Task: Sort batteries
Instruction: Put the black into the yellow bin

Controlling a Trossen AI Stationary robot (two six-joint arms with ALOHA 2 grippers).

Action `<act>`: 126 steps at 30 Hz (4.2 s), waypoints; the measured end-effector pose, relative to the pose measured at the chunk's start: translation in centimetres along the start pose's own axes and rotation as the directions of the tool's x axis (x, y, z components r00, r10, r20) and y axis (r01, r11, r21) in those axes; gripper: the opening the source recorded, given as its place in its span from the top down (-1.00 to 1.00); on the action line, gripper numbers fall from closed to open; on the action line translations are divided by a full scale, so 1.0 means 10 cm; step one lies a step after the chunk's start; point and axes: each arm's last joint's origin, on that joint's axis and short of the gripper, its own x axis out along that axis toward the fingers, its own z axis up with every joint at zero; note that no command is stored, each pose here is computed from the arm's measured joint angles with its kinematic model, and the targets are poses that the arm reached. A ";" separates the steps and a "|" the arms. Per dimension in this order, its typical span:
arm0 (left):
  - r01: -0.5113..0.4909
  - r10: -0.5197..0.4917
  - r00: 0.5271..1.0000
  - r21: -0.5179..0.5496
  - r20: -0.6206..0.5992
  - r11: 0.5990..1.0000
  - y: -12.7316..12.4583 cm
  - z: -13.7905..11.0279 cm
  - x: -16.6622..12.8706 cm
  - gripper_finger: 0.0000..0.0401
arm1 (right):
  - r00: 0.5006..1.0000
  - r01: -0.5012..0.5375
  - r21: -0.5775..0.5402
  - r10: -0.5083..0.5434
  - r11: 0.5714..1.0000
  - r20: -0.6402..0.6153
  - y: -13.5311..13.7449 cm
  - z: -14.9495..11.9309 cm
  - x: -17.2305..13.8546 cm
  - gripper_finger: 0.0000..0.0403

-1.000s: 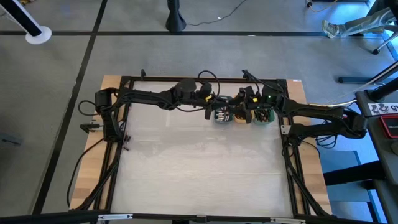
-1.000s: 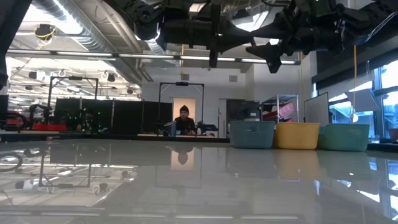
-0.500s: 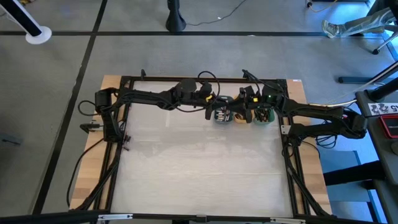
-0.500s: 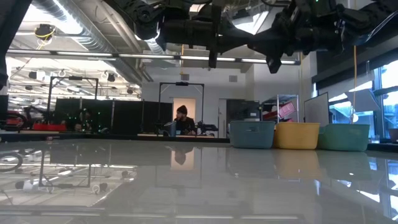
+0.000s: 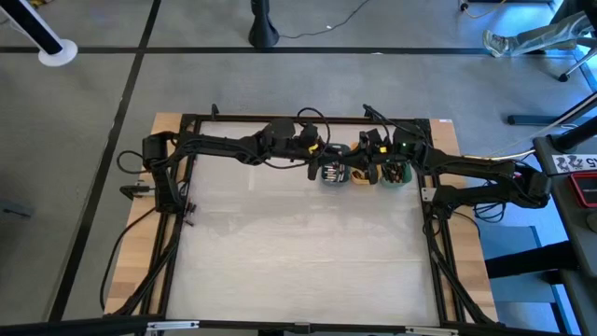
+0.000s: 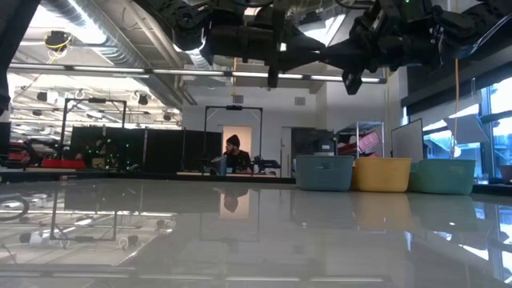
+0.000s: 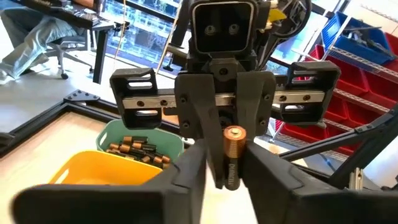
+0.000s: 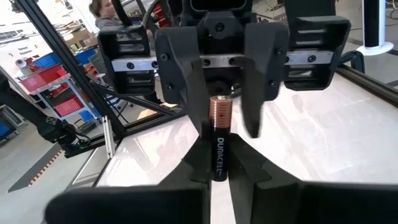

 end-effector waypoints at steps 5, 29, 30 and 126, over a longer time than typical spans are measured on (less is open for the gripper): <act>-0.013 0.013 0.999 -0.018 -0.032 1.000 0.09 0.02 -0.04 0.27 | 1.000 0.009 0.007 -0.009 1.000 -0.010 -0.01 -0.01 0.00 0.89; -0.314 0.223 0.748 -0.039 -0.625 0.949 0.64 -0.31 -0.61 0.06 | 0.612 0.716 0.091 -0.560 0.692 -0.559 -0.47 -0.30 -0.54 0.87; -0.316 0.225 0.748 -0.037 -0.624 0.948 0.64 -0.31 -0.61 0.06 | 0.608 0.718 0.092 -0.557 0.690 -0.566 -0.50 -0.31 -0.52 0.86; -0.711 0.178 -0.408 0.434 -0.895 0.553 0.73 -1.13 -1.97 0.06 | 0.707 0.553 0.012 -0.462 0.833 -0.536 -0.50 -0.13 -0.23 0.39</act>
